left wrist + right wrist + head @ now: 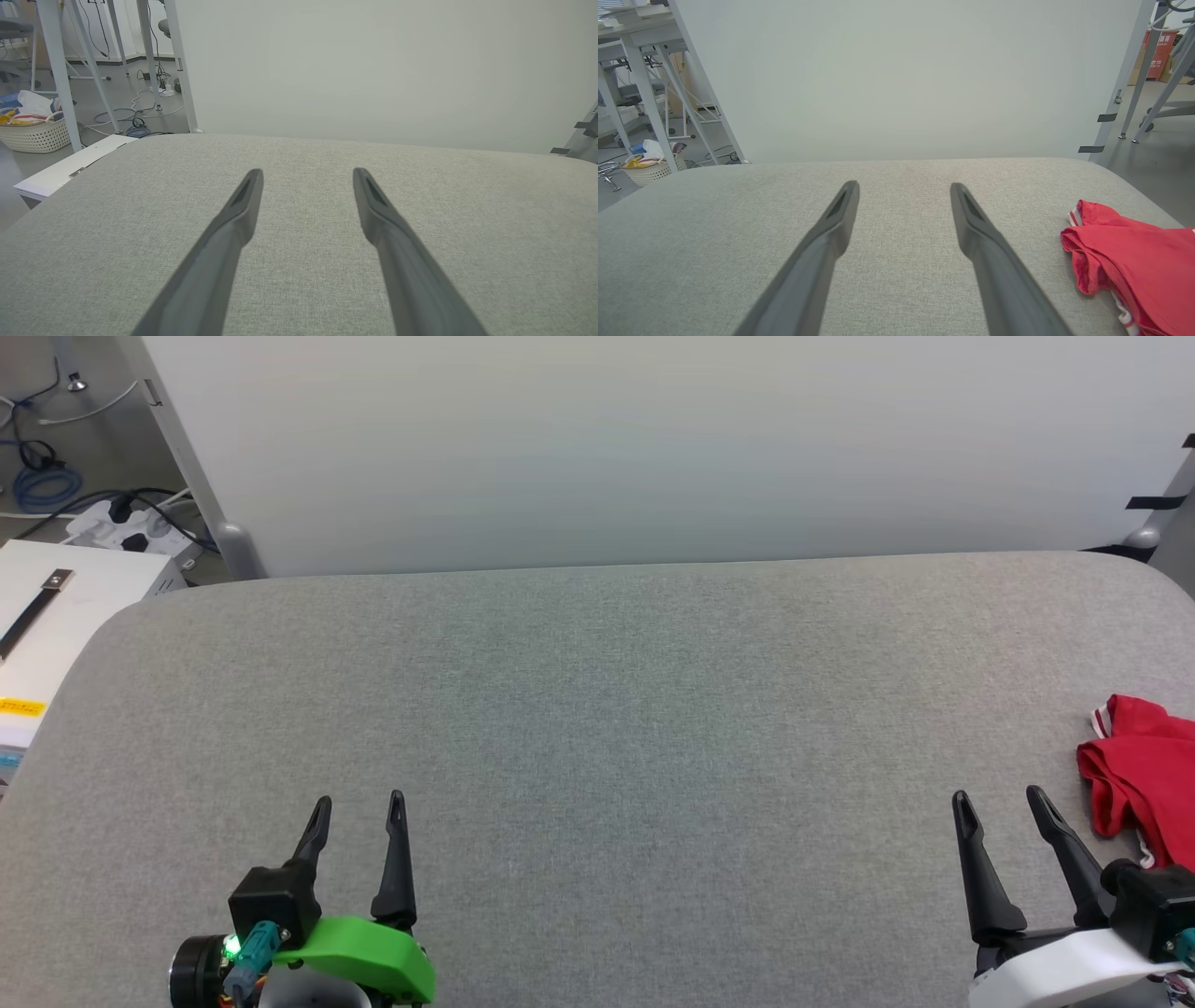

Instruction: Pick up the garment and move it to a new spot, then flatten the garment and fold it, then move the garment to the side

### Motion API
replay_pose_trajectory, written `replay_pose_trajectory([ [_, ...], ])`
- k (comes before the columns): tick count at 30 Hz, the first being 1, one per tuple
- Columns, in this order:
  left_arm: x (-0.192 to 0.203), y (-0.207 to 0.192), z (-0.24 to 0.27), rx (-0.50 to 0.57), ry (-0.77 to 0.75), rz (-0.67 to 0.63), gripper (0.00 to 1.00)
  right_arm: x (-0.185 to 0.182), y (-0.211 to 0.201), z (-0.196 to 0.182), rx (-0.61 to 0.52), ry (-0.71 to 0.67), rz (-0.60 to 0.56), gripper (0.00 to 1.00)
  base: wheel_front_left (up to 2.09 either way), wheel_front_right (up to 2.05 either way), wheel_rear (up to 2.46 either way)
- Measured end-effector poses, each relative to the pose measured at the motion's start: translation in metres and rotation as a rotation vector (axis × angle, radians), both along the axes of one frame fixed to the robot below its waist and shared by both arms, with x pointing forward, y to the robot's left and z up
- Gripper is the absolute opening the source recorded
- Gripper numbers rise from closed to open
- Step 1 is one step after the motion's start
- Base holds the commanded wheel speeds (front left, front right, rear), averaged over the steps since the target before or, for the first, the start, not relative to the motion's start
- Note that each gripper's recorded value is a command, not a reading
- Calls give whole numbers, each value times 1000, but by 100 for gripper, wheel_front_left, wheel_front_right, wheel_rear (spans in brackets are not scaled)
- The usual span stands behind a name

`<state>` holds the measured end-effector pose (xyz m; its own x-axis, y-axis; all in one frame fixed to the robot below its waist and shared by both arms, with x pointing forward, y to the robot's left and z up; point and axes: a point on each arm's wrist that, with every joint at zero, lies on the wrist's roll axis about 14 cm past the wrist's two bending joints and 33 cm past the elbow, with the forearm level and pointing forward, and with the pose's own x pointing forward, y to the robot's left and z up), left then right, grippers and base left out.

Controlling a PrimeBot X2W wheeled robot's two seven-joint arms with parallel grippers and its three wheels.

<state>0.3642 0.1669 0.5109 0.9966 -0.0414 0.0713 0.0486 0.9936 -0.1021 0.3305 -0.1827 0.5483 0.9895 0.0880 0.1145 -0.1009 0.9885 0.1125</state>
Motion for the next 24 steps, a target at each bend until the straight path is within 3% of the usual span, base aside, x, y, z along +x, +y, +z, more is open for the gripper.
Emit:
replay_pose_trajectory([
  [19, 2, 3, -12, 14, 33, 7, 100, 4, 5, -2, -9, 12, 14, 100, 0, 0, 0],
  [20, 2, 3, -12, 13, 34, 7, 0, 5, 5, -3, -9, 13, 14, 0, 0, 0, 0],
  [24, 2, 3, -13, 14, 36, 6, 0, 5, 5, -3, -8, 14, 14, 0, 0, 0, 0],
])
